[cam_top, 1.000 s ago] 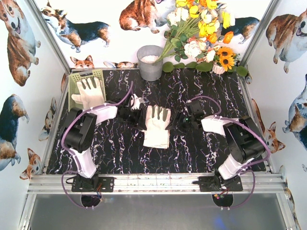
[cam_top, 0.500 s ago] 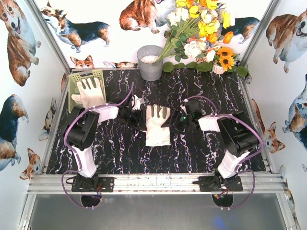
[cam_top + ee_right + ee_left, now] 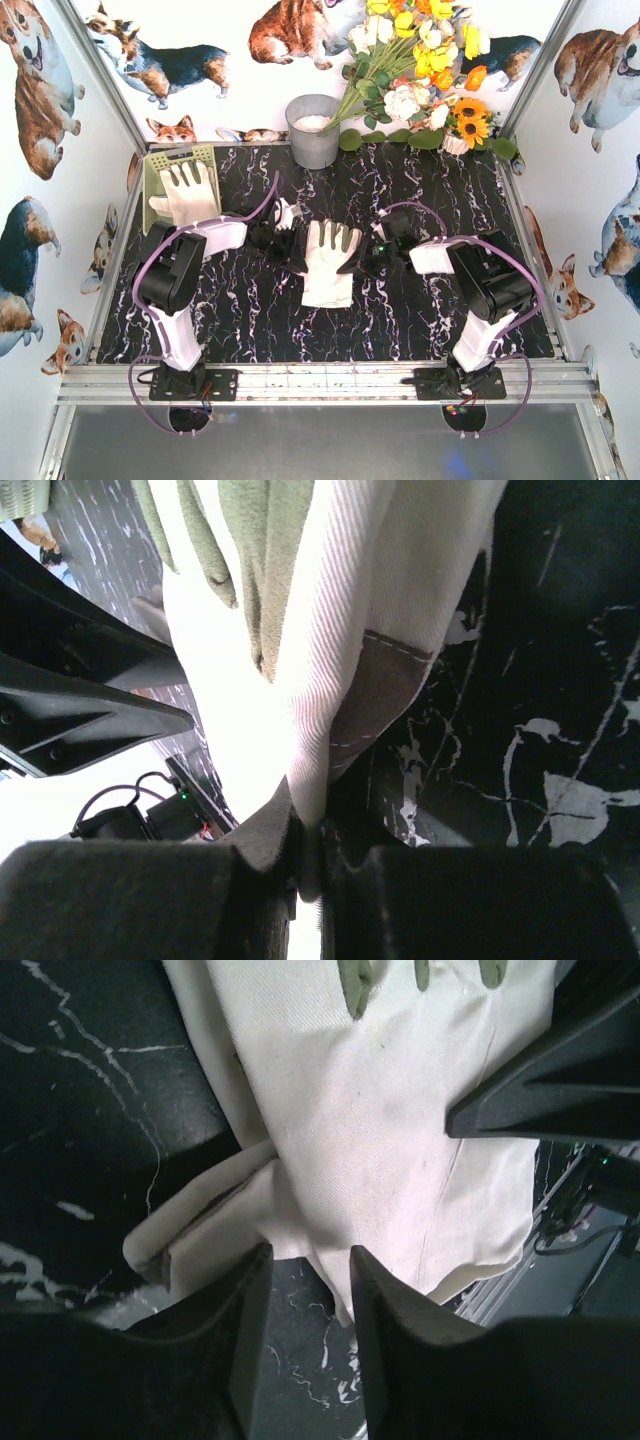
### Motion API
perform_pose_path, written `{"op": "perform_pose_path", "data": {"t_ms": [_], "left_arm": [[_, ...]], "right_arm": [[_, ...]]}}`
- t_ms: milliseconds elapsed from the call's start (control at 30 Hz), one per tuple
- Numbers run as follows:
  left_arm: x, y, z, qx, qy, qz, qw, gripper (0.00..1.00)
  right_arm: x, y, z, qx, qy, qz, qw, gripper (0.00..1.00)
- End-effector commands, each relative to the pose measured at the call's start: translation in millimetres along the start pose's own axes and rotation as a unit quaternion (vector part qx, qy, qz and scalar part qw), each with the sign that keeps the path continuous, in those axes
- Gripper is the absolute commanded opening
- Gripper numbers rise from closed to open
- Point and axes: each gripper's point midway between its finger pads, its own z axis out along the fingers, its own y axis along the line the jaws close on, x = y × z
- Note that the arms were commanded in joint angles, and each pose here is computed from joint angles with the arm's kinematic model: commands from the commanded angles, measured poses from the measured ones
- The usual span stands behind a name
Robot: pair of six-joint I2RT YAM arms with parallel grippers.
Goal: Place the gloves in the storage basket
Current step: Pick up the glove from the center of the board.
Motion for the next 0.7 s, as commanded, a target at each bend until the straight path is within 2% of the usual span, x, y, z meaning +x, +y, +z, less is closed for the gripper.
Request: {"op": "perform_pose_path", "data": {"t_ms": [0, 133, 367, 533, 667], "left_arm": [[-21.1, 0.2, -27.1, -0.033, -0.049, 0.002, 0.998, 0.37], [-39.6, -8.3, -57.4, -0.028, -0.097, -0.008, 0.995, 0.46], [-64.5, -31.4, -100.7, 0.007, -0.158, -0.016, 0.987, 0.54], [-85.2, -67.5, -139.5, 0.073, -0.224, -0.013, 0.972, 0.68], [-86.5, -96.4, -157.9, 0.142, -0.245, -0.024, 0.959, 0.77]], "right_arm": [[-14.4, 44.5, -18.5, -0.048, -0.026, -0.047, 0.997, 0.0], [-15.7, 66.2, -36.5, -0.061, -0.033, -0.071, 0.995, 0.0], [-18.7, 103.6, -74.0, -0.095, -0.044, -0.108, 0.989, 0.0], [-19.6, 143.0, -111.6, -0.137, -0.059, -0.14, 0.979, 0.0], [-18.5, 181.3, -141.3, -0.178, -0.069, -0.165, 0.968, 0.0]]}}
